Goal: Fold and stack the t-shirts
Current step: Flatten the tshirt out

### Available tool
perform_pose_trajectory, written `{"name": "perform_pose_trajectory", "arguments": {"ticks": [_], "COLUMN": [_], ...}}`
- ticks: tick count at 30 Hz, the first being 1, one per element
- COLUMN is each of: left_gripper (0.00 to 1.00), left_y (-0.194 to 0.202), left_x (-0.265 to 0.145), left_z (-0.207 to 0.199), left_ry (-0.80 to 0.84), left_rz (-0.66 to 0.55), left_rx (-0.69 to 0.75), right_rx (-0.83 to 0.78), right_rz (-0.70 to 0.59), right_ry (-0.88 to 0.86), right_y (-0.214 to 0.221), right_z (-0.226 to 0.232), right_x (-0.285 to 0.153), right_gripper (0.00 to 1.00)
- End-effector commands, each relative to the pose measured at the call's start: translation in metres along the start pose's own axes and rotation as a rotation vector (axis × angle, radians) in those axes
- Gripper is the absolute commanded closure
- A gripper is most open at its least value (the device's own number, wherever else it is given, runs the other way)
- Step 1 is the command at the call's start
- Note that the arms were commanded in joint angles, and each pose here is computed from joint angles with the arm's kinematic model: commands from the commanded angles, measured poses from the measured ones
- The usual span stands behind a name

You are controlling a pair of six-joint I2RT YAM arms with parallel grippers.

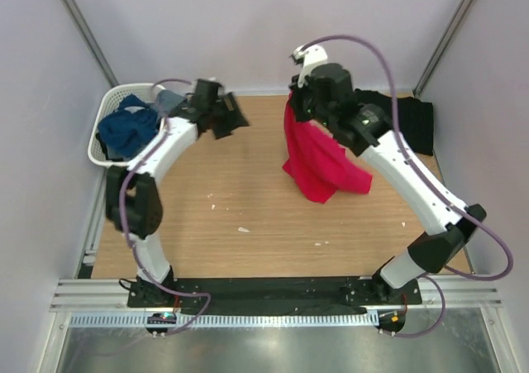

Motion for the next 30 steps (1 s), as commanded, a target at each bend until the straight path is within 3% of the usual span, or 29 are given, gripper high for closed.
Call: {"name": "perform_pose_trajectory", "arguments": {"ticks": [1,2,4,6,7,8,10,13,14,15,17,18,19,21,25,28,30], "left_gripper": [0.34,0.34,0.31,0.31,0.30,0.29,0.27,0.23,0.22,0.21,0.18,0.17,0.16,0.15,0.15,0.17,0.20], "left_y": [-0.007,0.019,0.034,0.059,0.063,0.069,0.083,0.094,0.096,0.099,0.106,0.107,0.110,0.113,0.110,0.102,0.090], "left_x": [-0.092,-0.098,-0.136,-0.150,-0.165,-0.170,-0.181,-0.203,-0.211,-0.216,-0.221,-0.226,-0.225,-0.220,-0.194,-0.169,-0.156], "left_z": [0.063,0.086,0.091,0.102,0.100,0.102,0.118,0.132,0.133,0.136,0.141,0.139,0.139,0.132,0.118,0.102,0.083], "left_ry": [-0.194,-0.278,-0.324,-0.365,-0.362,-0.380,-0.477,-0.575,-0.581,-0.588,-0.603,-0.584,-0.571,-0.506,-0.375,-0.314,-0.300], "left_rz": [-0.085,-0.039,-0.072,-0.041,-0.062,-0.065,-0.066,-0.112,-0.143,-0.152,-0.152,-0.165,-0.166,-0.154,-0.102,-0.076,-0.094], "left_rx": [-0.062,-0.065,-0.047,-0.075,-0.084,-0.108,-0.127,-0.134,-0.130,-0.123,-0.123,-0.123,-0.121,-0.131,-0.154,-0.131,-0.074], "right_rx": [-0.009,-0.010,-0.043,-0.064,-0.092,-0.072,-0.005,0.036,0.054,0.064,0.057,0.037,0.027,0.036,0.178,0.253,0.240], "right_rz": [0.186,0.238,0.329,0.315,0.364,0.332,0.346,0.474,0.534,0.561,0.585,0.526,0.511,0.406,0.362,0.353,0.390], "right_ry": [-0.097,-0.118,-0.187,-0.259,-0.293,-0.357,-0.420,-0.522,-0.538,-0.528,-0.466,-0.348,-0.271,-0.117,0.073,0.250,0.369], "right_y": [0.067,0.088,0.127,0.124,0.149,0.134,0.138,0.173,0.190,0.196,0.198,0.187,0.182,0.147,0.105,0.102,0.123], "right_z": [0.020,0.028,0.066,0.104,0.126,0.146,0.166,0.183,0.184,0.183,0.175,0.160,0.149,0.119,0.042,-0.033,-0.072], "right_x": [0.022,0.030,0.053,0.066,0.080,0.080,0.088,0.094,0.093,0.092,0.089,0.095,0.094,0.096,0.088,0.076,0.070], "right_gripper": [0.99,0.99,0.99,0.99,0.99,0.99,0.99,0.97,0.78,0.65,0.38,0.13,0.03,0.00,0.00,0.01,0.01]}}
Point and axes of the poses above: each gripper's point midway between its finger pads, its own x axis out along the fingers, its own z axis along the line the jaws close on, y = z × x, the point moved 5 cm from there along -x, back along the fingers, and after that the axes turned 9 degrees about x, right-handed, at the moved point
